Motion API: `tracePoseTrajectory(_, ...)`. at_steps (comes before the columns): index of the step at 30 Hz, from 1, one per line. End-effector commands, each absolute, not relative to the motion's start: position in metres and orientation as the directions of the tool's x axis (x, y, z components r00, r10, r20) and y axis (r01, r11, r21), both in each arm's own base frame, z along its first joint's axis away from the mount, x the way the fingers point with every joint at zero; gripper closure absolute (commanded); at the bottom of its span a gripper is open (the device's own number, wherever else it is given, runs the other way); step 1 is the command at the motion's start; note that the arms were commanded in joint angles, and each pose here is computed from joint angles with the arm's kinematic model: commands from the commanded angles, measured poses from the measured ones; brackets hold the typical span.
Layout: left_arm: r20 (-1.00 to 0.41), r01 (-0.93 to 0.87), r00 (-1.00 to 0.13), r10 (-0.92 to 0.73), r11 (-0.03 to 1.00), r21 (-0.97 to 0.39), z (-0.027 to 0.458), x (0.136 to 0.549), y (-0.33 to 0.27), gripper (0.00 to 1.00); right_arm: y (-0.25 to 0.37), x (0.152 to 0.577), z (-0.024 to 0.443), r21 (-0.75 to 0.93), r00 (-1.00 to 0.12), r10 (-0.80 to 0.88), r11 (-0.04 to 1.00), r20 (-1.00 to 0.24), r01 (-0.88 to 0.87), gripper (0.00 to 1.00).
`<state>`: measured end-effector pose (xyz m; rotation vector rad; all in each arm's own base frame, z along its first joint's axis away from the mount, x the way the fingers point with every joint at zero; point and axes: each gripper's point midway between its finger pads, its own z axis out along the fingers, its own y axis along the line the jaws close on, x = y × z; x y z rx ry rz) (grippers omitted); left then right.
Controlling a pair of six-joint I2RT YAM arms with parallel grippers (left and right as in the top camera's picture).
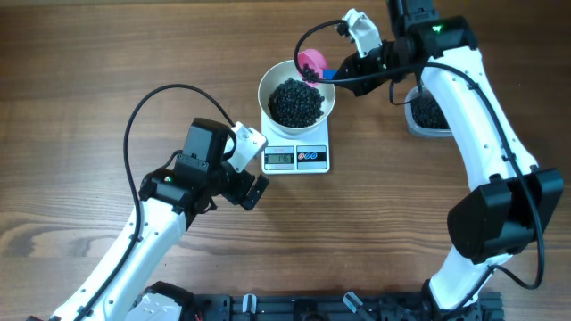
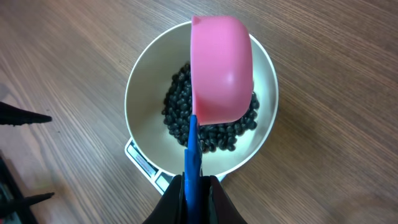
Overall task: Scoop item into bowl and weigh 150g on scale
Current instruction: 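Tilt the pink scoop over the bowl to trickle beans in slowly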
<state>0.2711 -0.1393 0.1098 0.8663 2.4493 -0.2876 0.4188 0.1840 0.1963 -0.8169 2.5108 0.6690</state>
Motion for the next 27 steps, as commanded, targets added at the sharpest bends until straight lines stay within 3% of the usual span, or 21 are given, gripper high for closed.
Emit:
tracePoseTrajectory(1, -0.533, 0.633, -0.663, 0.526, 0.774, -0.023, 0.1068, 0.2709, -0.1370, 0.00, 0.1874, 0.4223, 0.2153, 0.226, -0.701, -0.450, 0.729, -0.553, -0.646, 0.96)
tracePoseTrajectory(15, -0.533, 0.633, -0.663, 0.526, 0.774, -0.023, 0.1068, 0.2709, -0.1370, 0.00, 0.1912, 0.4234, 0.2078, 0.070, -0.646, -0.553, 0.729, -0.526, -0.681, 0.96)
tracePoseTrajectory(27, -0.533, 0.633, -0.663, 0.526, 0.774, -0.023, 0.1068, 0.2709, -0.1370, 0.00, 0.1939, 0.4249, 0.2095, 0.071, -0.637, -0.552, 0.723, -0.538, -0.687, 0.96)
